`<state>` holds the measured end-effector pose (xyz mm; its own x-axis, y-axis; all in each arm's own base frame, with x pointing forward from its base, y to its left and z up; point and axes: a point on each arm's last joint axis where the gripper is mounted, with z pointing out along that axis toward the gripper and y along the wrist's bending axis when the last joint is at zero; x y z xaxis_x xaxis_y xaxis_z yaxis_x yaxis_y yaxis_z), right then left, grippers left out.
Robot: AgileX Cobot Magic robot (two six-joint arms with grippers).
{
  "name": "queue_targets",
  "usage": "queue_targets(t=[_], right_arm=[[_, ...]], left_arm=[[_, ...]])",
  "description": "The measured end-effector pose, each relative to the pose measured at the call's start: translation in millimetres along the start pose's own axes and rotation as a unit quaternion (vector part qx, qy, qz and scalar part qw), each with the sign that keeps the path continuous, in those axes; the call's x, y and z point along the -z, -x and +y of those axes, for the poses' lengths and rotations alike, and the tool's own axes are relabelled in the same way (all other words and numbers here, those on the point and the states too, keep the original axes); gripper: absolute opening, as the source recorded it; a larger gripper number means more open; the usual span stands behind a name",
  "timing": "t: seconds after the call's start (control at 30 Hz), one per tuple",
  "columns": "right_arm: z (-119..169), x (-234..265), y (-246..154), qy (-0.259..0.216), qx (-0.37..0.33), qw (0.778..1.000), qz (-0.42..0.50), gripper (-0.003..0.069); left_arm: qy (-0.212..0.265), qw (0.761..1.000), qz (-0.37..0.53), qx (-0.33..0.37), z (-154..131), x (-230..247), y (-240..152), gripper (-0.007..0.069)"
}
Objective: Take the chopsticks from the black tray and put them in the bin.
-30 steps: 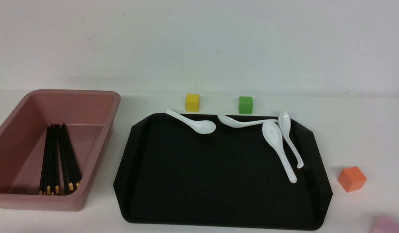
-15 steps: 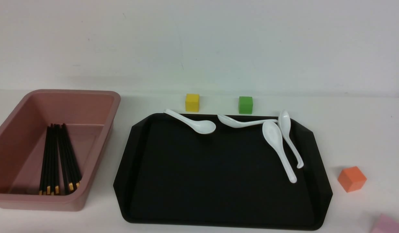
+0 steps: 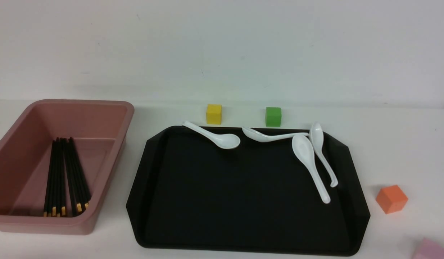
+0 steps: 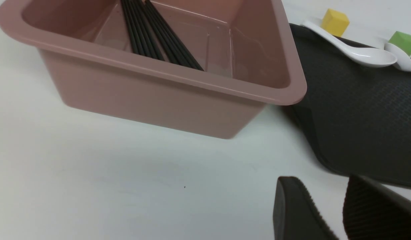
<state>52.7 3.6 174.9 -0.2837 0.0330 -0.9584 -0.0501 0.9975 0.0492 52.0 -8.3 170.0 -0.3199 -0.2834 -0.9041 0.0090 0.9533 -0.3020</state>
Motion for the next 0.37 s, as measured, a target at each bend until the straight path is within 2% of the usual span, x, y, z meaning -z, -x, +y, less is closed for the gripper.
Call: queue_targets(t=[0.37], right_arm=[[0.0,0.0,0.0,0.000,0.000,1.000,0.000,0.0150]], left_arm=[[0.000,1.000,0.000,0.000,0.0,0.0,0.0,0.0239]])
